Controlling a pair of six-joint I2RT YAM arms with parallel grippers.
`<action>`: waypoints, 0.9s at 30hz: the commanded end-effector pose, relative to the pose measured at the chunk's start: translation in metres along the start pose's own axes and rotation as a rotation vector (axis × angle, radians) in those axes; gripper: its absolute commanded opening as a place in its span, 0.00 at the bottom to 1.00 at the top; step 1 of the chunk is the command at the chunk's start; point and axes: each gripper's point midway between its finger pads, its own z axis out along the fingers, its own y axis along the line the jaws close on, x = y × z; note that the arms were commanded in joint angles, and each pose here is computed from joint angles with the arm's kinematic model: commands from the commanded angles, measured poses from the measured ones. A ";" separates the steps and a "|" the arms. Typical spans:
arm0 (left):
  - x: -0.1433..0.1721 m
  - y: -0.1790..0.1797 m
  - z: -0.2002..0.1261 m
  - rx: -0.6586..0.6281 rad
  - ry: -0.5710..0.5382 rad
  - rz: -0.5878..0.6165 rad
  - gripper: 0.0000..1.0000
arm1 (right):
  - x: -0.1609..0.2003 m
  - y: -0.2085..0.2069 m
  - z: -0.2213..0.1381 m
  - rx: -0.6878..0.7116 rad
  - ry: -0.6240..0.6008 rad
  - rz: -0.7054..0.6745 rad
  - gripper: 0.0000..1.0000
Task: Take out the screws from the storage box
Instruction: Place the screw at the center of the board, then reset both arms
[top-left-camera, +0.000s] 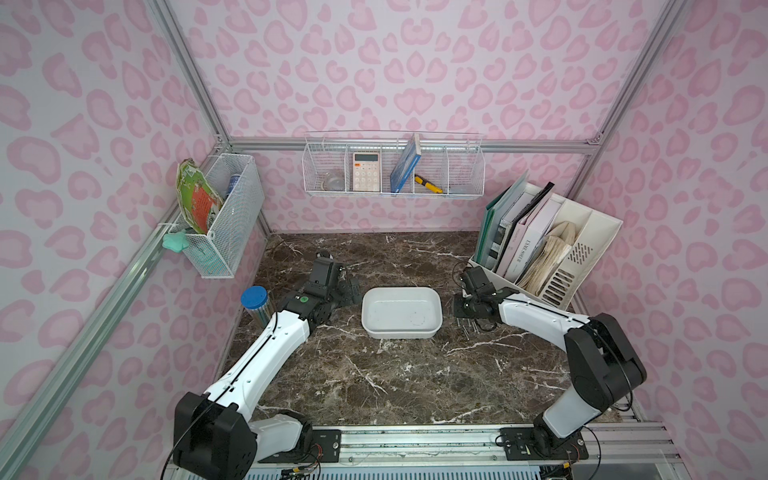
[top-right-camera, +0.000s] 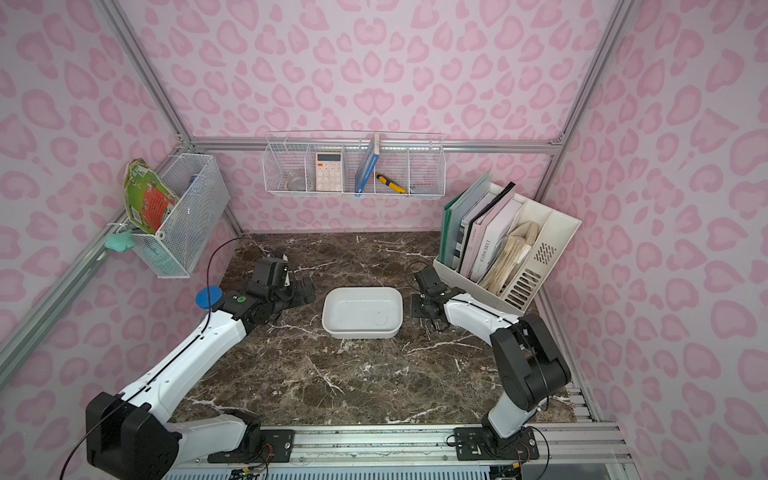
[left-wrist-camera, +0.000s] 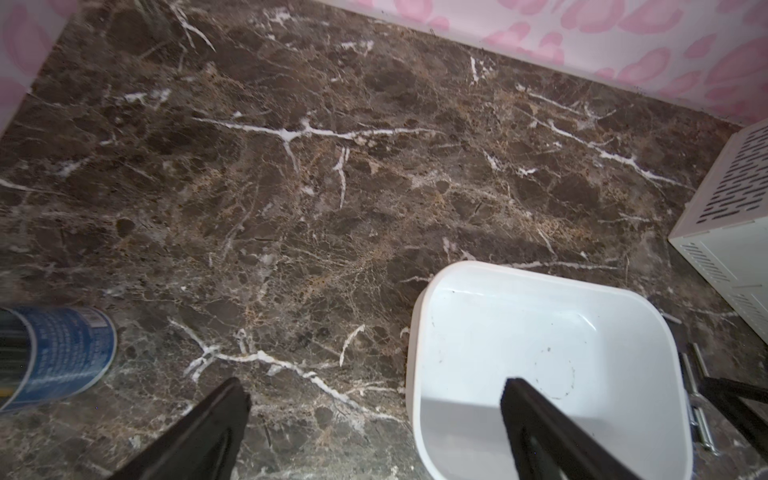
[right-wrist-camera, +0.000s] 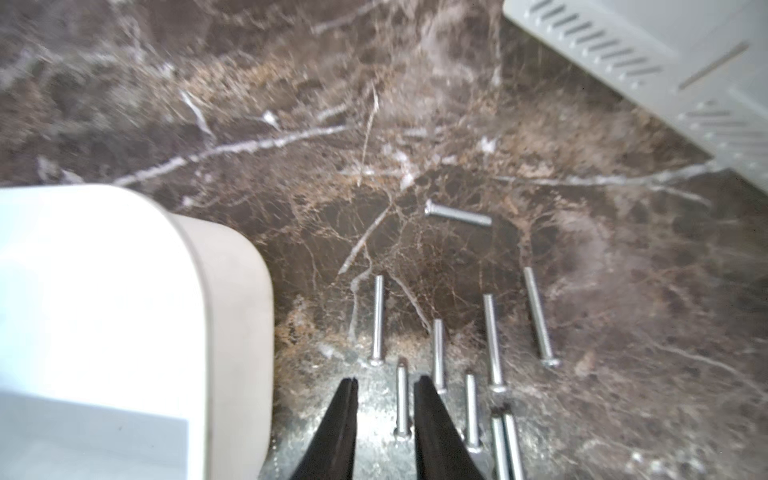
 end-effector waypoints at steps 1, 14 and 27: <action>-0.024 0.014 -0.011 -0.062 -0.163 0.003 0.99 | -0.023 0.000 -0.027 -0.008 -0.105 0.001 0.32; -0.043 0.024 -0.013 -0.035 -0.405 0.095 0.99 | -0.073 -0.060 -0.153 0.035 -0.822 0.006 0.74; -0.026 0.108 0.046 -0.222 -0.264 0.041 0.99 | -0.025 -0.162 -0.172 0.415 -1.164 0.001 0.76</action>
